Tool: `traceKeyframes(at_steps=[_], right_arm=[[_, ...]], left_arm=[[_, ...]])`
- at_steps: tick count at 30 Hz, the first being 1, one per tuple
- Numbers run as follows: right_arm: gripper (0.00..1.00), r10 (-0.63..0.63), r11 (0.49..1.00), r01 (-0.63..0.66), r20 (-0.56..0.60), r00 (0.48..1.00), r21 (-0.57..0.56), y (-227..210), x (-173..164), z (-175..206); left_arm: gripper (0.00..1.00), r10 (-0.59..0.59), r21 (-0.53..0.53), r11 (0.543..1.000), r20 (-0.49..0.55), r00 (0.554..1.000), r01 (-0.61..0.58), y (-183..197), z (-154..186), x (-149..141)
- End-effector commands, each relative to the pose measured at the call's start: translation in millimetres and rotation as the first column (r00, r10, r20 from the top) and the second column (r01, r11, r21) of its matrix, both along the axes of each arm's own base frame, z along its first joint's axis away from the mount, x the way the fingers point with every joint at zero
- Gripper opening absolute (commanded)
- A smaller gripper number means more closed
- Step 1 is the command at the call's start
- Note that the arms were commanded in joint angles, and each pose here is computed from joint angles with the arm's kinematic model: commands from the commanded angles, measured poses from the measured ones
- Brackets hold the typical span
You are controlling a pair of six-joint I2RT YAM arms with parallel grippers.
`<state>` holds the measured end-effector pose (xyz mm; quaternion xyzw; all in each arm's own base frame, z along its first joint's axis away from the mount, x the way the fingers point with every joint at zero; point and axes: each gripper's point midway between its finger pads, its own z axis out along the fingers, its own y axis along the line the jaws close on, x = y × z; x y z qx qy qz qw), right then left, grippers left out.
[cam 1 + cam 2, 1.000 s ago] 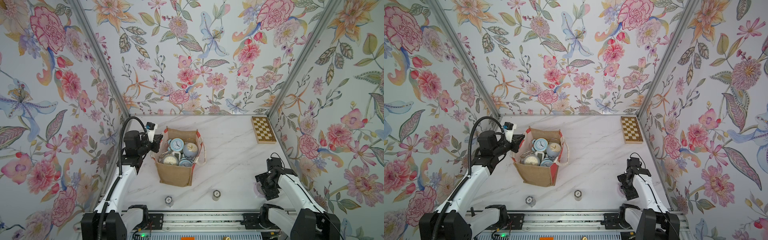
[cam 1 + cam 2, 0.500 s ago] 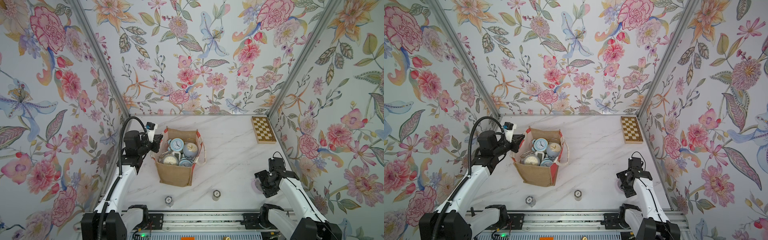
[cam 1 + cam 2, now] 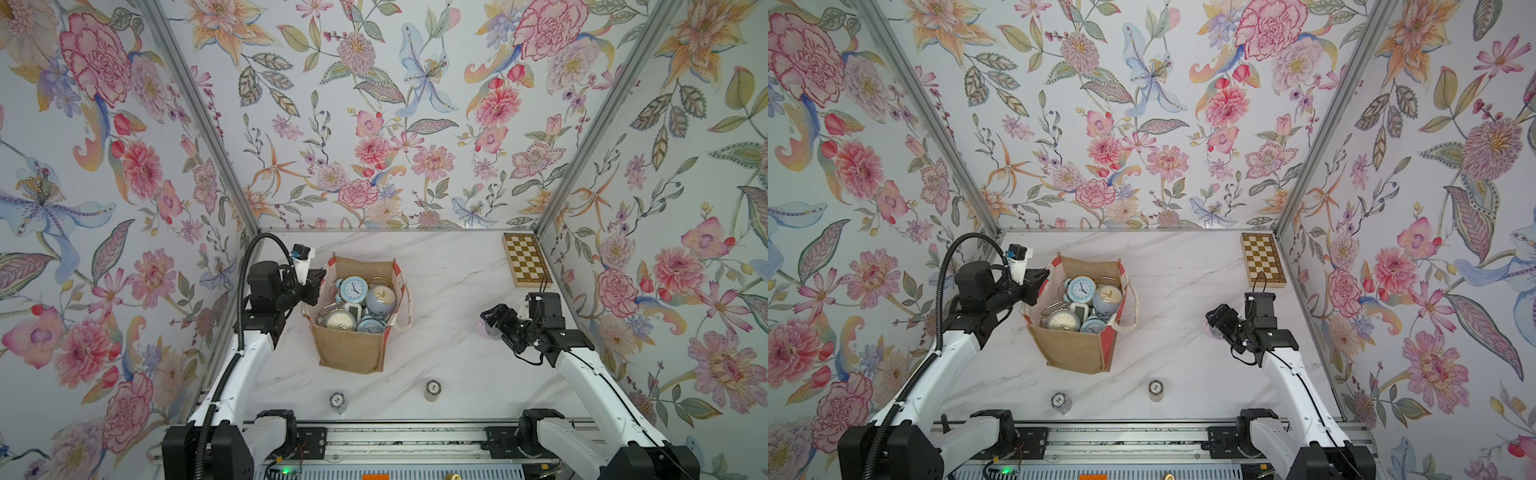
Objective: Put the alarm clock into the canvas bag
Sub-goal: Pick up the alarm from the center of the board, then place the alarm at the canvas bag.
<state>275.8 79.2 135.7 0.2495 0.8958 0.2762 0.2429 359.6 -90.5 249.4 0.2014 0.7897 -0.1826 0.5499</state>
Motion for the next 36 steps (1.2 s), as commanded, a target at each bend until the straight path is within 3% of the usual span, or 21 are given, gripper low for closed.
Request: traceKeyframes(at_steps=[1, 11, 18, 23, 27, 36], right_arm=[[0.65, 0.184, 0.982, -0.187, 0.154, 0.971, 0.004, 36.1, 19.3, 43.2], [0.64, 0.488, 0.858, -0.513, 0.327, 0.809, -0.011, 155.8, 29.0, 141.0], [0.64, 0.654, 0.737, -0.669, 0.357, 0.667, -0.098, 227.9, 21.5, 176.1], [0.63, 0.781, 0.610, -0.768, 0.314, 0.540, -0.197, 276.9, 2.9, 177.2], [0.63, 0.847, 0.530, -0.797, 0.234, 0.478, -0.291, 303.8, -0.7, 164.4], [0.64, 0.881, 0.453, -0.767, 0.098, 0.463, -0.454, 346.3, 27.0, 125.9]], left_arm=[[0.00, -0.027, 0.009, 1.000, 0.063, 0.998, 0.026, -5.4, 19.0, -1.9], [0.00, -0.023, 0.006, 1.000, 0.073, 0.997, 0.022, -5.0, 22.0, -2.8], [0.00, -0.024, 0.001, 1.000, 0.069, 0.997, 0.024, -5.7, 20.7, -2.3], [0.00, -0.014, 0.006, 1.000, 0.065, 0.998, 0.013, -3.7, 19.5, -1.6], [0.00, -0.013, 0.003, 1.000, 0.060, 0.998, 0.013, -3.9, 18.2, -0.8], [0.00, -0.017, 0.000, 1.000, 0.064, 0.998, 0.017, -4.6, 19.1, -1.8]])
